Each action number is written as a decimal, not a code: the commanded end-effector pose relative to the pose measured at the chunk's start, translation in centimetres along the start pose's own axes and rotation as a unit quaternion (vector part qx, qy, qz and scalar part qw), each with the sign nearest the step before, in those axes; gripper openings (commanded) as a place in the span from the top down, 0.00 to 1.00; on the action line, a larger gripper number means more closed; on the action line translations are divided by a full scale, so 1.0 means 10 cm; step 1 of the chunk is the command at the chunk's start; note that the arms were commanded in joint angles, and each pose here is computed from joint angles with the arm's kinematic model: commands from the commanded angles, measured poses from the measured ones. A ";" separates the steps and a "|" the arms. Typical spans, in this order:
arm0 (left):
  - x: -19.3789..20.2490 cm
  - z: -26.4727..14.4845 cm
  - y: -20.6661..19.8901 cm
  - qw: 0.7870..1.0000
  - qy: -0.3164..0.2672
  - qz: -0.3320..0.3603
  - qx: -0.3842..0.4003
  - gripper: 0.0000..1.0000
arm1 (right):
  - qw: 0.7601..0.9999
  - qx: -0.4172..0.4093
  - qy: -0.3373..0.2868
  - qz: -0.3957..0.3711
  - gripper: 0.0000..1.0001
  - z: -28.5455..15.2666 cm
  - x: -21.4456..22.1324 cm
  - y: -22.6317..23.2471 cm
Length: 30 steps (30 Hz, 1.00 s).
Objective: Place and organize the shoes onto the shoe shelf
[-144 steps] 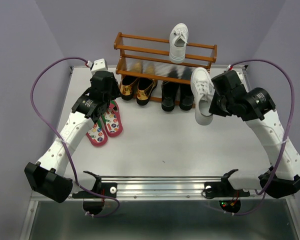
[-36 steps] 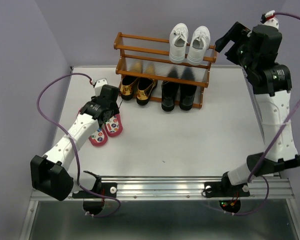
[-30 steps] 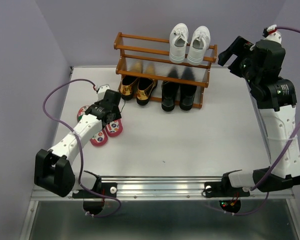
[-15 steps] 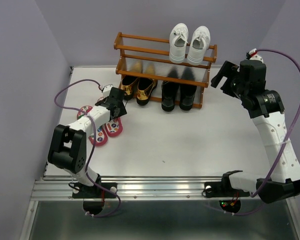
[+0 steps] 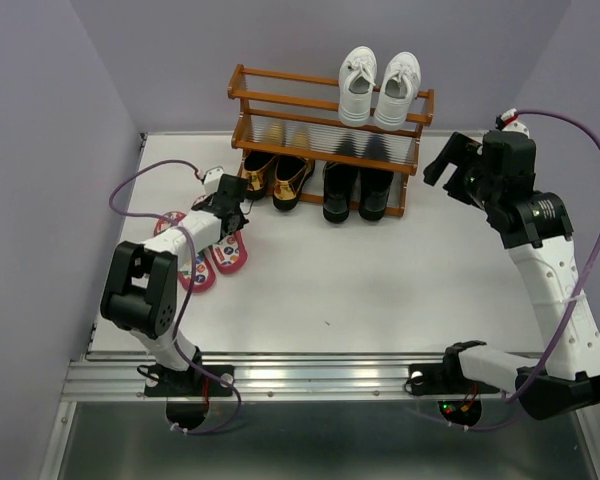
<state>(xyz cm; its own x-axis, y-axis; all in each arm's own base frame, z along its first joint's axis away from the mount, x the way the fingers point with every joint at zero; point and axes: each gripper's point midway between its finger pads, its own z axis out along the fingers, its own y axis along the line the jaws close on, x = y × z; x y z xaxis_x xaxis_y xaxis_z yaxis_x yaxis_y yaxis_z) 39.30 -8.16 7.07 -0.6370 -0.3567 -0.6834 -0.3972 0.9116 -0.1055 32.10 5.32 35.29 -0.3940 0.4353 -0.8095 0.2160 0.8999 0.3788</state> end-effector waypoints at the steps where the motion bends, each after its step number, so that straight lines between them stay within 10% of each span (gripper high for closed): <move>1: -0.49 -0.45 0.07 0.996 -0.078 -0.035 0.010 1.00 | 1.000 0.001 -0.001 0.007 0.07 -0.07 0.02 -0.04; 15: -0.68 -1.58 0.06 0.990 -0.108 0.012 0.094 1.00 | 1.000 0.008 0.000 0.010 0.07 -0.07 0.08 -0.09; 30: -0.87 -2.09 -1.21 0.947 -0.099 0.172 0.253 1.00 | 0.999 0.041 -0.021 0.003 0.04 -0.25 0.02 -0.27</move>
<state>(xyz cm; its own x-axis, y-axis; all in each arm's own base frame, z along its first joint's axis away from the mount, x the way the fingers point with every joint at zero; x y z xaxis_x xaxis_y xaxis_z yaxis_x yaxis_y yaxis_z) 34.83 -17.92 23.52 -0.6274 -0.0523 -0.7770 0.0688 0.9901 -0.1222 29.83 4.14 34.55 -0.3872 0.4466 -0.8066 0.2619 0.8921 0.3683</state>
